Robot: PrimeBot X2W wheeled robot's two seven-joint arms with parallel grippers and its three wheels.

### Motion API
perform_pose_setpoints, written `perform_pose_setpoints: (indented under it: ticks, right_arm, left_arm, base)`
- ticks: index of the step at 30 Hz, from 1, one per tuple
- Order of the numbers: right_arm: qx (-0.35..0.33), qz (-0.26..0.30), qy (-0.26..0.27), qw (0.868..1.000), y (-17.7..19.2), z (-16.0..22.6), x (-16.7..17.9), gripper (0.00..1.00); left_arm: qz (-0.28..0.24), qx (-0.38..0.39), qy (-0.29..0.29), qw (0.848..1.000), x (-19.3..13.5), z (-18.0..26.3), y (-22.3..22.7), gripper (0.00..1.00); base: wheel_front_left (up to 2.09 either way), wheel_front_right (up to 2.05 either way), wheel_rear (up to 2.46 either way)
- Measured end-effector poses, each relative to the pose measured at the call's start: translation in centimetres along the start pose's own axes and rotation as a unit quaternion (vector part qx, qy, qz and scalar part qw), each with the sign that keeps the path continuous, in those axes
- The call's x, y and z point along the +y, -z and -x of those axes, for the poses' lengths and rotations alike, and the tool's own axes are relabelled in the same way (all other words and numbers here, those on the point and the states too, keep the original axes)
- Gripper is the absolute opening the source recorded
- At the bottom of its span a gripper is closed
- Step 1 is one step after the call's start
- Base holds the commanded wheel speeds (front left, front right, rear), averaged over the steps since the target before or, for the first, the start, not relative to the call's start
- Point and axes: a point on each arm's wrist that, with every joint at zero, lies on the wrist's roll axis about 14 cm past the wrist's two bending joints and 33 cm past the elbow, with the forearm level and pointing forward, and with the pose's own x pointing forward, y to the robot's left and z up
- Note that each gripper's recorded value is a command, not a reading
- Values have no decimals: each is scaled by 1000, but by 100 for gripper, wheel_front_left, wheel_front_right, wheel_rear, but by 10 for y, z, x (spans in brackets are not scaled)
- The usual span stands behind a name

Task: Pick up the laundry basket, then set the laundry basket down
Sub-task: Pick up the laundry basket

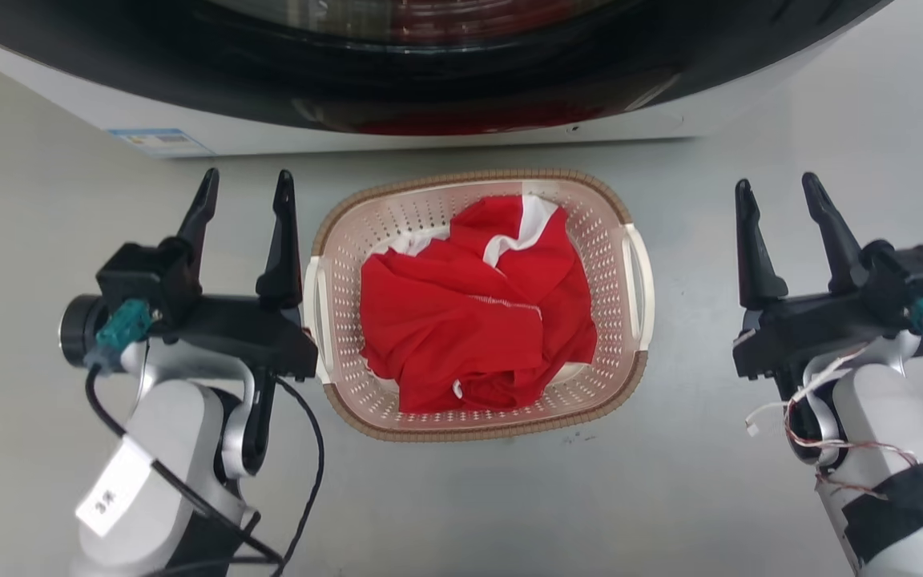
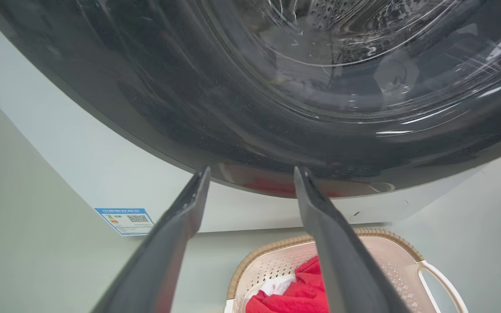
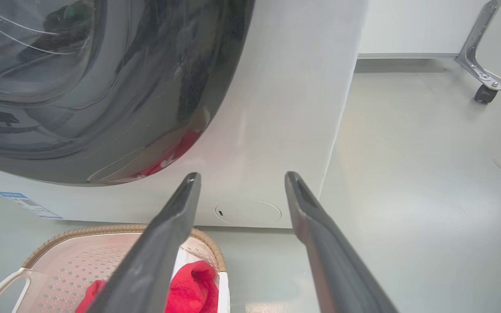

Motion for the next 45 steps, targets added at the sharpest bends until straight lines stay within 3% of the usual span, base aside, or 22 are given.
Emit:
perform_pose_setpoints:
  ticks: [16,32,45]
  right_arm:
    - [92,15,-42,995,63,-46,16,100]
    - [208,0,-47,977,144,-31,20,100]
    - [261,-7,-56,964,183,-21,25,100]
  left_arm:
    - [26,133,3,991,11,-41,80,100]
    - [51,306,-17,951,27,-10,187,100]
    - [65,363,-27,929,29,0,224,100]
  base:
    - [0,0,0]
    - [0,0,0]
    - [0,0,0]
